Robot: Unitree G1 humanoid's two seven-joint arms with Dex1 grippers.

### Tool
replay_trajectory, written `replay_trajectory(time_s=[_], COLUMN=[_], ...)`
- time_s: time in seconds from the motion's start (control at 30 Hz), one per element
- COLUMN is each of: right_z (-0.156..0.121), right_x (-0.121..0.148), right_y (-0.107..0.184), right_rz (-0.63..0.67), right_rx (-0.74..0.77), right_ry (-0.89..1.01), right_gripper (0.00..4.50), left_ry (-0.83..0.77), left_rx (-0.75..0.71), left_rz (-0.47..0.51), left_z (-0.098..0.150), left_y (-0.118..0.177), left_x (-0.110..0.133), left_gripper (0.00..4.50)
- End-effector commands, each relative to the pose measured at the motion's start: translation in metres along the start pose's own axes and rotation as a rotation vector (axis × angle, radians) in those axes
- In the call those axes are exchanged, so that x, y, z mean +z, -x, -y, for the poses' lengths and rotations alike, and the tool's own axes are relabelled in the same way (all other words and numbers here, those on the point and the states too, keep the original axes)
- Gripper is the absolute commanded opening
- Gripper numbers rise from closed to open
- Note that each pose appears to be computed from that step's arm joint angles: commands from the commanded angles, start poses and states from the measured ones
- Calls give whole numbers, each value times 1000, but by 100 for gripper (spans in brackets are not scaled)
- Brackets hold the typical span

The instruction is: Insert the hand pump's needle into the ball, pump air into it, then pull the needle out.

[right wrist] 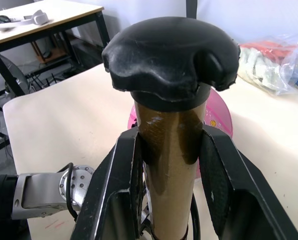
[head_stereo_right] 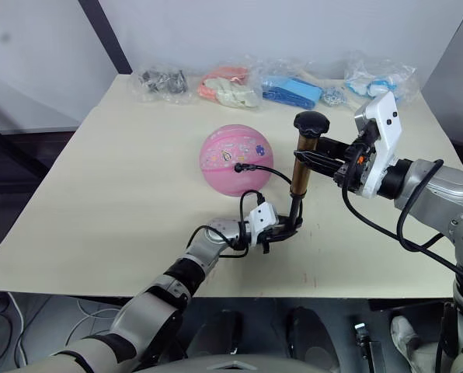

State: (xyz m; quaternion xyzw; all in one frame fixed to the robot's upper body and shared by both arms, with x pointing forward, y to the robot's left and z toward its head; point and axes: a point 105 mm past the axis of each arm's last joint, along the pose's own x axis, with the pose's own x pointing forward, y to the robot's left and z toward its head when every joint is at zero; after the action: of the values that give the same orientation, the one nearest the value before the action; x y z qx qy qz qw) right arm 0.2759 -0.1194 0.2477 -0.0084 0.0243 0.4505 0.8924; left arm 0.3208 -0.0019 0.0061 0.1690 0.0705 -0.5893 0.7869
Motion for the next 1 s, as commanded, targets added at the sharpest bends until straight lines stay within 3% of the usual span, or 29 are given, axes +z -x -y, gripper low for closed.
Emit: replay_trajectory(time_s=[0.03, 0.37, 0.73, 0.83, 1.0], right_z=[-3, -1, -13, -15, -1], right_x=[18, -91, -210, -217, -166], right_y=[6, -18, -18, -17, -21], right_rz=[92, -88, -314, -315, -198], right_rx=[-18, -29, -37, -33, -43], right_ry=[83, -94, -212, -216, -121], right_gripper=[106, 106, 106, 106, 106], left_ry=[154, 153, 154, 154, 154], left_rx=[-27, -20, -14, -14, -14], left_rz=[-246, -248, -249, -249, -253], left_z=[26, 24, 24, 24, 24], left_y=[23, 24, 24, 25, 25], left_x=[-73, -73, -74, -74, -75], left_gripper=[112, 112, 112, 112, 112])
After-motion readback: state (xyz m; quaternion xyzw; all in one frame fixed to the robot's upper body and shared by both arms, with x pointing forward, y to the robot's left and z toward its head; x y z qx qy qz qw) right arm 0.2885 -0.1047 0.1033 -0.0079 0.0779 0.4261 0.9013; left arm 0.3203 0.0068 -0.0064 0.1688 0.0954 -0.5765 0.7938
